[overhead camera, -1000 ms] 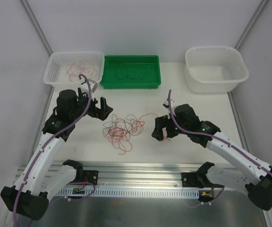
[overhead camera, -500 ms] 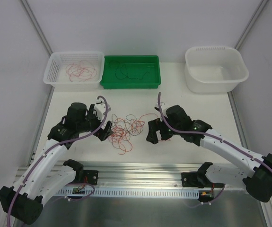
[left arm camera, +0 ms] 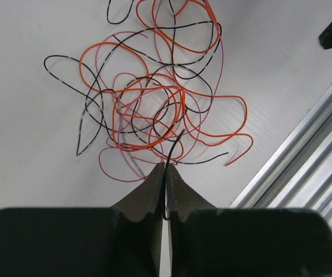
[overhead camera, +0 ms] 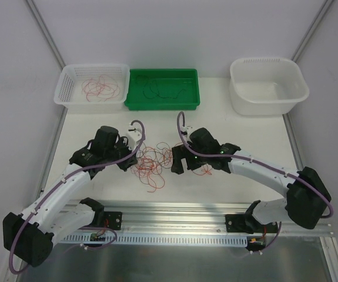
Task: Untangle the cables
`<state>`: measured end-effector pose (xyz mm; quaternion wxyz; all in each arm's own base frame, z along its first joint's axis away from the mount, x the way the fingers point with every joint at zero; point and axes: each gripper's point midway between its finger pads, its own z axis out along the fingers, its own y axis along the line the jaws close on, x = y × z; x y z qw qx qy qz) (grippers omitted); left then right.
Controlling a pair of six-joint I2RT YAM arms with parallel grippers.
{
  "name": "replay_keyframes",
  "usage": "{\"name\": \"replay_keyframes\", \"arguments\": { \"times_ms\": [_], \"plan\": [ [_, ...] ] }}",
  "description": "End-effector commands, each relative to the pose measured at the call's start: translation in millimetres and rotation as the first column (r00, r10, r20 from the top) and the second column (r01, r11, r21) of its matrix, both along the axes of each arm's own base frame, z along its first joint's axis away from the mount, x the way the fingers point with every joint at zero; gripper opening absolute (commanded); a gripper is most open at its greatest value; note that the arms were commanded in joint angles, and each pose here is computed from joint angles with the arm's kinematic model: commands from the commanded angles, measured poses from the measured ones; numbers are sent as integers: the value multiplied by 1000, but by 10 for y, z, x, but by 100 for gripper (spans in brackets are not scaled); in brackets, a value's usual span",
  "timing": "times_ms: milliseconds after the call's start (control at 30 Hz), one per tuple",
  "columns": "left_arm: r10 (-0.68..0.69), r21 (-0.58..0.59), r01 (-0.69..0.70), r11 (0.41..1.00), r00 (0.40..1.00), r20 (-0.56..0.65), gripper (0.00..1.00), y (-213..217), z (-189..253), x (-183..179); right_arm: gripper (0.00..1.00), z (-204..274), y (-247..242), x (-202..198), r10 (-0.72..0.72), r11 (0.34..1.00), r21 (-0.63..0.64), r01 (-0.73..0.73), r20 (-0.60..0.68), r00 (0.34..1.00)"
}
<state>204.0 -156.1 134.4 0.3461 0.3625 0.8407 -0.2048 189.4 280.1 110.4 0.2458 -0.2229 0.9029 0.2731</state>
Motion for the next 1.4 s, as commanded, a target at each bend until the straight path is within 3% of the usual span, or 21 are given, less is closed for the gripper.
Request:
{"name": "replay_keyframes", "arguments": {
  "times_ms": [0, 233, 400, 533, 733, 767, 867, 1100, 1267, 1333, 1367],
  "plan": [
    [-29, -71, 30, 997, 999, 20, 0, -120, 172, -33, 99, 195, 363, 273, -61, 994, 96, 56, 54, 997],
    [99, -251, -80, 965, 993, 67, 0, -207, 842, 11, 98, 38, 829, 390, -91, 988, 126, 86, 34, 995],
    [160, -403, -127, 906, 986, 48, 0, -298, 1424, -18, 97, -110, 1059, 501, -158, 976, 149, 156, 3, 987],
    [160, -488, -110, 866, 985, 61, 0, -340, 1812, -96, 87, -336, 1101, 610, -222, 969, 113, 222, -9, 975],
    [217, -580, -104, 808, 967, 129, 0, -273, 2429, -157, 41, -631, 696, 686, -339, 940, -18, 340, 47, 939],
    [233, -599, -97, 795, 960, 153, 0, -246, 2588, -171, 27, -640, 618, 704, -354, 934, -30, 356, 56, 933],
    [290, -624, -110, 773, 937, 194, 0, -169, 2849, -137, 1, -804, 120, 693, -435, 887, -136, 442, 77, 897],
    [515, -613, -296, 733, 830, 215, 0, 162, 2917, 186, 1, -764, -1106, 724, -606, 740, -258, 622, 147, 782],
    [529, -535, -370, 760, 830, 177, 0, 146, 2526, 368, 1, -427, -1532, 745, -620, 689, -284, 666, 245, 746],
    [600, -480, -463, 745, 779, 181, 0, 309, 2334, 468, 1, -324, -1670, 746, -628, 673, -296, 677, 254, 736],
    [617, -468, -485, 739, 765, 183, 0, 354, 2289, 488, 9, -287, -1680, 732, -615, 683, -301, 665, 253, 747]
  ]
}}
